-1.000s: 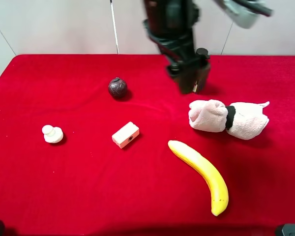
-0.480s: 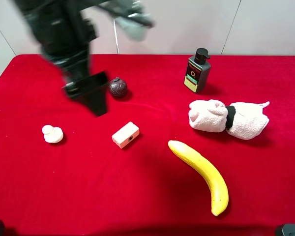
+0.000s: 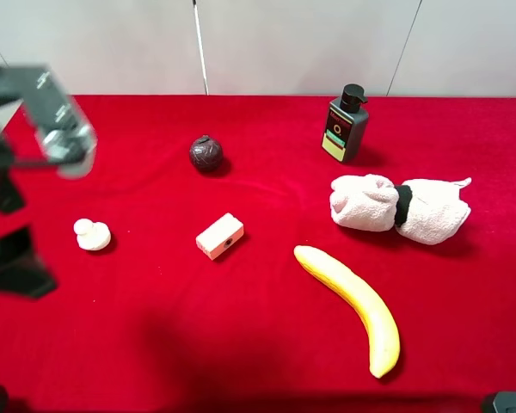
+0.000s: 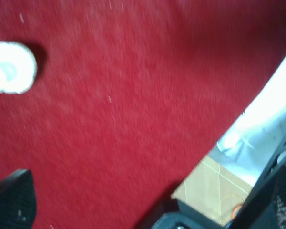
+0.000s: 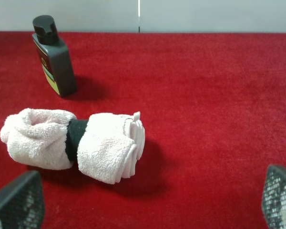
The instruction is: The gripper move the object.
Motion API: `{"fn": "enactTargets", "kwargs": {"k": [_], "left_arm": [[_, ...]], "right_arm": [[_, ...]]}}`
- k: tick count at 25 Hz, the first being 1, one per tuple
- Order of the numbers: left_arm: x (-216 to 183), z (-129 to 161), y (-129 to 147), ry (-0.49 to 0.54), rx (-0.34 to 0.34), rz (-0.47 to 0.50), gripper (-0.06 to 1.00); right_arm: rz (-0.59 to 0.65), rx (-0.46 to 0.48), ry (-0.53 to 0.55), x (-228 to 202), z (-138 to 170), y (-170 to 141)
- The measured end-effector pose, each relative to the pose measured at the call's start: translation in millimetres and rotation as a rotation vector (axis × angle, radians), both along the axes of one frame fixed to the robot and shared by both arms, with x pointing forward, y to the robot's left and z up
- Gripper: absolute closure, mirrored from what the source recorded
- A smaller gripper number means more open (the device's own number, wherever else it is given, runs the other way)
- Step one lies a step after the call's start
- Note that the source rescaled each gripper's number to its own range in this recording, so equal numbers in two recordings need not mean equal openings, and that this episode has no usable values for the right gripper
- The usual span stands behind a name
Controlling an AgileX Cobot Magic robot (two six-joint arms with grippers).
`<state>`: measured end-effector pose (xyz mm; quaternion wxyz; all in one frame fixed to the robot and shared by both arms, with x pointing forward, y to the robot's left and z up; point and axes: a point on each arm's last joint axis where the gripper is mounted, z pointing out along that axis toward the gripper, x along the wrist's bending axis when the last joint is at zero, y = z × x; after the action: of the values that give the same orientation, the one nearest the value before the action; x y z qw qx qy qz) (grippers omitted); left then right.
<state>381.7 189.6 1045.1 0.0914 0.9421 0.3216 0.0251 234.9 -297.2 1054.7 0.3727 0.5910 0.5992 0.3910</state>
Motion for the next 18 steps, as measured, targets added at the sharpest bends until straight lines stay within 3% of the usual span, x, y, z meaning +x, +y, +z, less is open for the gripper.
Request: {"fn": "enactTargets", "kwargs": {"k": [10,18], "left_arm": [[-45.7,-32.5,43.0,-0.034,-0.043,0.148,-0.06],[-61.8,-30.9,56.5,-0.13,-0.116,0.246,-0.06]], "right_arm": [[0.0,0.0,0.0,0.0,0.0,0.0],[0.0,0.0,0.0,0.0,0.0,0.0]]}}
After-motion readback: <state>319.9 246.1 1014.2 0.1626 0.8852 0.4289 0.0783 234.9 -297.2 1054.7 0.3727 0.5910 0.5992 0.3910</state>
